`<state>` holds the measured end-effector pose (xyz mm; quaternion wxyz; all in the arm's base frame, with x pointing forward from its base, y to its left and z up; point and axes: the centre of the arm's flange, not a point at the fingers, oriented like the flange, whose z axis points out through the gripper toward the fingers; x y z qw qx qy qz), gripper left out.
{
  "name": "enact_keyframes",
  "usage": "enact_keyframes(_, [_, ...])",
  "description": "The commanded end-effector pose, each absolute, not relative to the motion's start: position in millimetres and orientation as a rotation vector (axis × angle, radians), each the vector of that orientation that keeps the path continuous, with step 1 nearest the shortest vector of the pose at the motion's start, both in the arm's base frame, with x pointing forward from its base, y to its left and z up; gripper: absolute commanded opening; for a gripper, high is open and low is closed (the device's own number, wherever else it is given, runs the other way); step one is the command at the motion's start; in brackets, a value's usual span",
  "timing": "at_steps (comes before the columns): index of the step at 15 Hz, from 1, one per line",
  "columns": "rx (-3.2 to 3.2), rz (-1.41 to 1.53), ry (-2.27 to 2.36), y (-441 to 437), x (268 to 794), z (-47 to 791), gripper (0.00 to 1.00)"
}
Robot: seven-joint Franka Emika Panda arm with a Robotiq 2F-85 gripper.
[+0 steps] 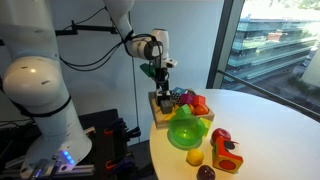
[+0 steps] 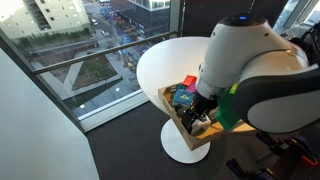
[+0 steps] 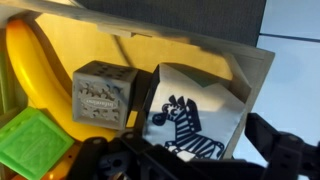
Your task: Move the black and white toy to the table
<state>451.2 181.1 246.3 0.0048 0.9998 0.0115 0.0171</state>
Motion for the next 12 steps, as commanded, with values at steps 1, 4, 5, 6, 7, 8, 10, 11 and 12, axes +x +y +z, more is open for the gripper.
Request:
enact_keyframes(1, [3.141,0.061,-0.004,180.4,449.2,242.4,1.0])
enact_keyframes(4, [3.137,0.053,-0.001,179.7,449.3,240.3,1.0])
enact_keyframes(5, [3.131,0.054,0.0,179.3,449.2,240.3,0.84])
enact_keyframes(6, [3.128,0.056,0.002,178.7,449.2,241.4,0.73])
enact_keyframes(7, [3.127,0.058,0.001,177.9,449.4,242.8,0.66])
enact_keyframes(8, [3.127,0.058,0.003,176.8,449.8,245.2,0.56])
enact_keyframes(10, [3.128,0.06,0.005,174.8,450.9,250.3,0.43])
enact_keyframes(11, [3.128,0.058,0.005,173.6,451.6,253.0,0.35])
enact_keyframes(12, [3.13,0.056,0.009,172.1,452.0,256.9,0.3])
